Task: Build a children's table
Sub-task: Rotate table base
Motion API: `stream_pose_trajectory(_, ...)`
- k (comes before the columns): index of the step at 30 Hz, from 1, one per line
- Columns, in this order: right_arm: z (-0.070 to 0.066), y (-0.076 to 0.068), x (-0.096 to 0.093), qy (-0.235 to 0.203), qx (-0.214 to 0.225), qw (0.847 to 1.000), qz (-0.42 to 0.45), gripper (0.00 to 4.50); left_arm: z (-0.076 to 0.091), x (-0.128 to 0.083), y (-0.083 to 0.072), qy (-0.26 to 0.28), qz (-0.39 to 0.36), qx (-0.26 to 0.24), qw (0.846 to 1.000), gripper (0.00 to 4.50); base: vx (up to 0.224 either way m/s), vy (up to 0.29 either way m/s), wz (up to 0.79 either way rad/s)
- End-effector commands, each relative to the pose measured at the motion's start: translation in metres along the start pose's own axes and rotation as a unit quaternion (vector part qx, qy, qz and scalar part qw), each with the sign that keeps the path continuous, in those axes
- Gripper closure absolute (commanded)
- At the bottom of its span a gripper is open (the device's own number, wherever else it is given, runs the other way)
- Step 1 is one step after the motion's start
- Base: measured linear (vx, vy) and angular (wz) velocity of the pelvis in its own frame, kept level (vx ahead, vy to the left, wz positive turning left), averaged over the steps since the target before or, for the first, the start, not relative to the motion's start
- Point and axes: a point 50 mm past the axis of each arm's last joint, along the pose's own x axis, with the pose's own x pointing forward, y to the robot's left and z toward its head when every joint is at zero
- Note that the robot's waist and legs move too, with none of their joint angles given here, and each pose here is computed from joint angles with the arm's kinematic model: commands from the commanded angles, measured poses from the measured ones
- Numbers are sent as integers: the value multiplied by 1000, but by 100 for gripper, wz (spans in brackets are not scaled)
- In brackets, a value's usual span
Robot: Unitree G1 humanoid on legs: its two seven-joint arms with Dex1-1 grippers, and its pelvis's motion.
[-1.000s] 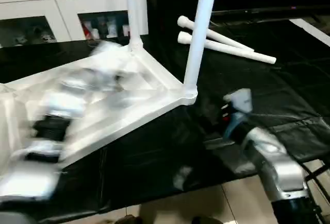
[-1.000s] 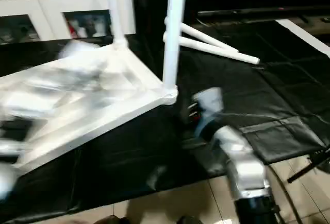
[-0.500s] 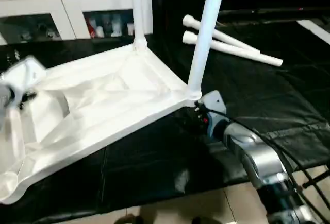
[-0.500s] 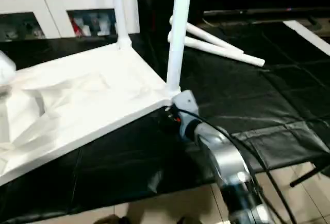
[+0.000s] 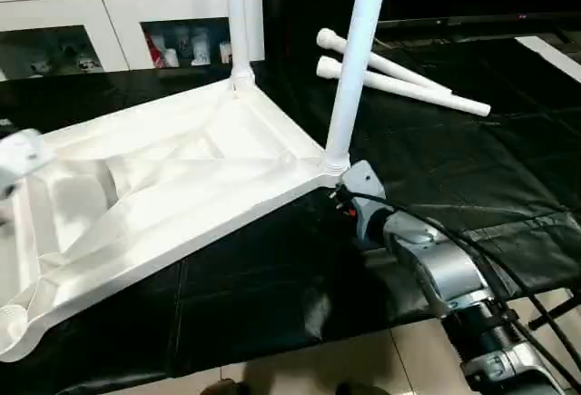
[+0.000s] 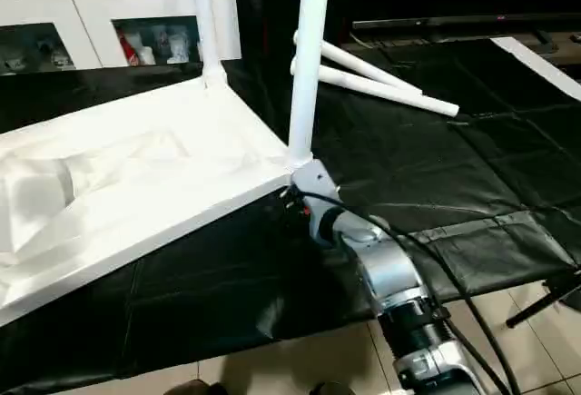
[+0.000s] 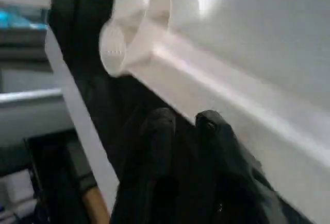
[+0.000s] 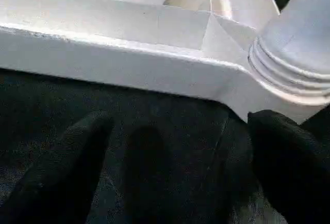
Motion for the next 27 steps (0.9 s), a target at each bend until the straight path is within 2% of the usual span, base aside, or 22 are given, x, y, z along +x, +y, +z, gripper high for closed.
stream_pose_trajectory(1, 9, -1, 2, -18, -4, 1000, 2, 0, -5, 3, -3, 10, -12, 7, 1000, 396, 0, 0, 0)
stream_pose_trajectory(3, 10, -1, 3, -18, -5, 1000, 4, 0, -9, 6, -7, 17, -22, 8, 1000, 410, 0, 0, 0)
stream_pose_trajectory(5, 12, -1, 6, -20, -11, 1000, 5, 0, -16, 14, -19, 24, -47, 0, 999, 438, 0, 0, 0)
stream_pose_trajectory(7, 12, -1, 7, -21, -12, 1000, 5, 0, -17, 16, -25, 23, -59, -4, 998, 444, 0, 0, 0)
stream_pose_trajectory(9, 13, -3, 9, -25, -10, 1000, 2, 0, -20, 23, -42, 17, -100, -10, 995, 447, 0, 0, 0)
stream_pose_trajectory(11, 13, -4, 11, -25, -6, 1000, 0, 0, -20, 25, -50, 16, -121, -4, 992, 447, 0, 0, 0)
stream_pose_trajectory(12, 13, -5, 12, -23, -4, 1000, -2, 0, -17, 27, -63, -1, -161, -14, 987, 447, 0, 0, 0)
stream_pose_trajectory(15, 10, -6, 14, -12, 6, 1000, -7, 0, -14, 28, -71, -13, -192, -8, 981, 447, 0, 0, 0)
stream_pose_trajectory(17, 10, -4, 15, -15, 26, 999, 9, 0, -11, 26, -79, -22, -229, 14, 973, 447, 0, 0, 0)
stream_pose_trajectory(20, 10, -3, 17, -16, 31, 999, 14, 0, -5, 23, -87, -38, -265, 22, 963, 447, 0, 0, 0)
stream_pose_trajectory(23, 10, -5, 21, -16, 26, 1000, -3, 0, 25, 5, -108, -105, -350, 20, 931, 447, 0, 0, 0)
stream_pose_trajectory(25, 11, -5, 22, -21, 26, 999, -6, 0, 28, 3, -110, -108, -353, 24, 929, 447, 0, 0, 0)
stream_pose_trajectory(26, 19, -9, 22, -49, 25, 998, -22, 0, 32, 2, -109, -108, -345, 30, 932, 447, 0, 0, 0)
stream_pose_trajectory(27, 19, -9, 22, -49, 25, 998, -22, 0, 32, 2, -109, -108, -345, 30, 932, 447, 0, 0, 0)
